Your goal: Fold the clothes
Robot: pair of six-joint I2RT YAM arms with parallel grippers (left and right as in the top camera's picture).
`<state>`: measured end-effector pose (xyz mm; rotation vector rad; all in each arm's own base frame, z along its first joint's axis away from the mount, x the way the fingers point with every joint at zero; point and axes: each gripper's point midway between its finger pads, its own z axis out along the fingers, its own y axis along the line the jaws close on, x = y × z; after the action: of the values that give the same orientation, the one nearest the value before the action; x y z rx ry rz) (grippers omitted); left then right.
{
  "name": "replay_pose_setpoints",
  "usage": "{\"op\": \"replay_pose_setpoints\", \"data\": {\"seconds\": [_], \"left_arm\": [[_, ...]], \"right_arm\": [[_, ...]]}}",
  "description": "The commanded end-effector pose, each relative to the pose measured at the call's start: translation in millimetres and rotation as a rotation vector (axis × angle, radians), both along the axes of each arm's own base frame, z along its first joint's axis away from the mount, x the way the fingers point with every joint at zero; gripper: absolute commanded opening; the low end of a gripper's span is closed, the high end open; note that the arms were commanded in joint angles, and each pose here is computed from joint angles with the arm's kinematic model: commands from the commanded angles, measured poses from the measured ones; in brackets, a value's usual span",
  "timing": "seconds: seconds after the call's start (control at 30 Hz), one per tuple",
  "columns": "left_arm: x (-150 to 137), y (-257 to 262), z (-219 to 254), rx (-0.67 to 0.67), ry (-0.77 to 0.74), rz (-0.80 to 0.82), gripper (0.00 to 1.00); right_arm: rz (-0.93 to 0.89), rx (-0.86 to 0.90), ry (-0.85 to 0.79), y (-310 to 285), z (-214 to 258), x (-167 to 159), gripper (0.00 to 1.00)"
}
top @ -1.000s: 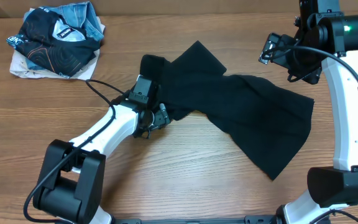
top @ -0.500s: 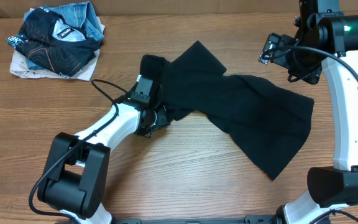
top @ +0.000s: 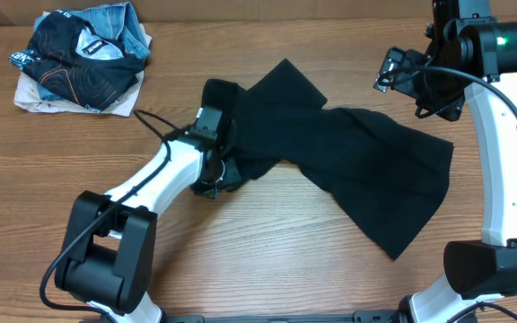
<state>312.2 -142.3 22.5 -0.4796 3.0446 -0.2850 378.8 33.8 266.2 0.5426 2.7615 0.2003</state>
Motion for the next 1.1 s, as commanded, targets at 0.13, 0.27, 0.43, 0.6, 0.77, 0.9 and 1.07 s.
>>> {"op": "replay_pose_setpoints", "data": {"seconds": [0.13, 0.27, 0.43, 0.6, 0.77, 0.9, 1.07], "left_arm": [[29.4, 39.2, 80.5, 0.237, -0.120, 0.044, 0.04], [36.5, 65.7, 125.7, 0.321, -0.182, 0.129, 0.04], [36.9, 108.5, 161.3, 0.372, -0.203, 0.233, 0.05], [26.0, 152.9, 163.6, 0.398, -0.144, 0.335, 0.06], [21.4, 182.4, 163.0, 0.409, -0.115, 0.383, 0.07], [20.6, 187.4, 162.8, 0.411, -0.111, 0.394, 0.12], [21.2, 186.5, 162.4, 0.412, -0.112, 0.380, 0.18]], "right_arm": [[-0.009, 0.006, 0.038, -0.7, -0.3, -11.9, 1.00], [-0.034, 0.017, 0.082, -0.5, -3.2, -21.8, 1.00], [-0.099, 0.030, 0.101, -1.4, -4.1, -25.1, 1.00], [-0.153, 0.005, 0.110, -8.2, -5.3, -27.1, 1.00], [-0.170, -0.008, 0.180, -10.0, -24.6, -35.4, 1.00], [-0.165, 0.005, 0.288, -4.7, -61.0, -47.7, 1.00], [-0.207, 0.020, 0.412, 2.5, -104.9, -67.1, 1.00]]}}
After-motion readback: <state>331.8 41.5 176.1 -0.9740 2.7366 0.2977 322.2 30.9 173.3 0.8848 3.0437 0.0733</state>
